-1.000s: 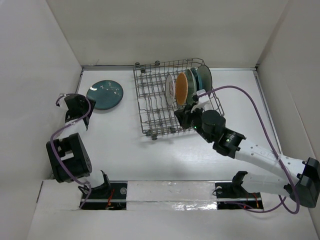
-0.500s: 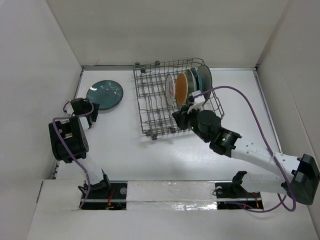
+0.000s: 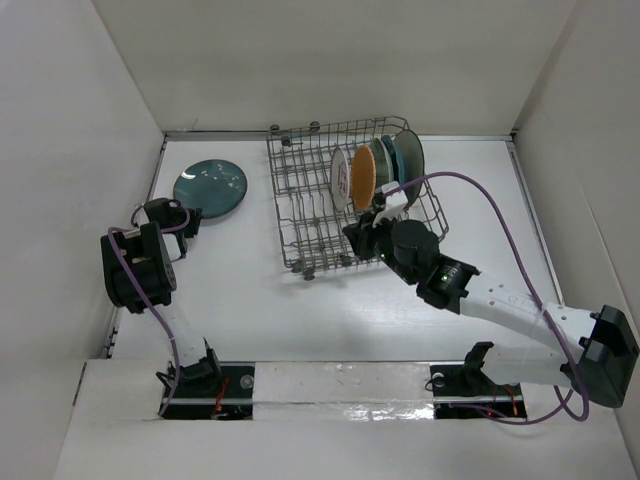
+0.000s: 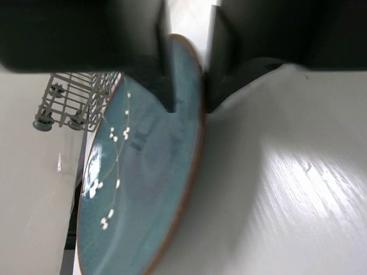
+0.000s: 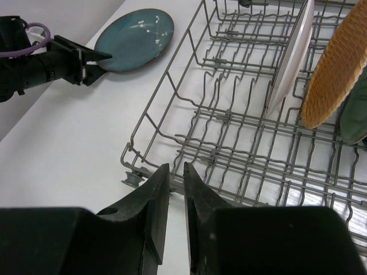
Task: Load the plates into the dish rack
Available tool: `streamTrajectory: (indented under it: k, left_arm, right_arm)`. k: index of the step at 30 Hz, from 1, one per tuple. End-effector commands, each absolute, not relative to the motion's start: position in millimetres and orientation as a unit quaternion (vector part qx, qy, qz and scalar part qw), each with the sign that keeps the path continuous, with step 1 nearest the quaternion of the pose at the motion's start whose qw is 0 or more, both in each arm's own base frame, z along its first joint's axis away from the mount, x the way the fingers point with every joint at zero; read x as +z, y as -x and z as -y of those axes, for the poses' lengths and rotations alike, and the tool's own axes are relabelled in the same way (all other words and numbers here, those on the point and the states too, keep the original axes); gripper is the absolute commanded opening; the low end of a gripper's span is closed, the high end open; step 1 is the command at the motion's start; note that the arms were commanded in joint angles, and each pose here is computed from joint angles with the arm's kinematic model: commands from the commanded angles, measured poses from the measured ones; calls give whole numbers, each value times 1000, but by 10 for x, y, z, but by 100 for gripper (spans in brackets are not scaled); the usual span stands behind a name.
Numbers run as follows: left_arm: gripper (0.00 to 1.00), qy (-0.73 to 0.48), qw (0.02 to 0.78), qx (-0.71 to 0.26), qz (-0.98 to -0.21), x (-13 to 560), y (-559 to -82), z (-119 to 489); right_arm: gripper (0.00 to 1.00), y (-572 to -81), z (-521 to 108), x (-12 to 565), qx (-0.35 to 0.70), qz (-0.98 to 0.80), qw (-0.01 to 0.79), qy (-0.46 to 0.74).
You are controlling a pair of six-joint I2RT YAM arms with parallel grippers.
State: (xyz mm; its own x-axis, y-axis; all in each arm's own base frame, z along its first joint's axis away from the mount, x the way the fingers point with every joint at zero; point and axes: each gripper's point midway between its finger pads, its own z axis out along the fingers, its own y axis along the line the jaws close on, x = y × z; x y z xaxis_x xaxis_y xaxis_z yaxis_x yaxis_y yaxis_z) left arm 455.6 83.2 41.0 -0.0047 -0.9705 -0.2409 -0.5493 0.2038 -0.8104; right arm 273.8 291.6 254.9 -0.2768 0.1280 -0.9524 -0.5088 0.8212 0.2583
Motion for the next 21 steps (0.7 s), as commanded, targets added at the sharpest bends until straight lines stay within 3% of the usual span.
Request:
streamTrajectory:
  k: [1, 4, 10, 14, 16, 21]
  left_arm:
    - [18, 562, 441, -293, -635, 619, -4698, -850]
    - [0, 555, 453, -310, -625, 656, -4731, -834]
    - [0, 551, 486, -325, -596, 739, -4611, -830]
    - [0, 519, 539, -347, -565, 1180, -4506, -808]
    - [0, 502, 560, -348, -560, 1345, -4433, -789]
    - [0, 465, 605, -370, -530, 1908, -4216, -711]
  right_arm:
    - [22, -2743, -2925, 2783, 291, -728, 610, 114]
    - [22, -2755, -2885, 2802, 291, -727, 612, 109]
    - [22, -2767, -2853, 2808, 290, -726, 614, 107]
    - [25, -2741, -2856, 2840, 298, -723, 614, 109]
    - [29, -2729, -2893, 2835, 304, -722, 611, 114]
    - [53, -2753, -2987, 2761, 313, -727, 599, 126]
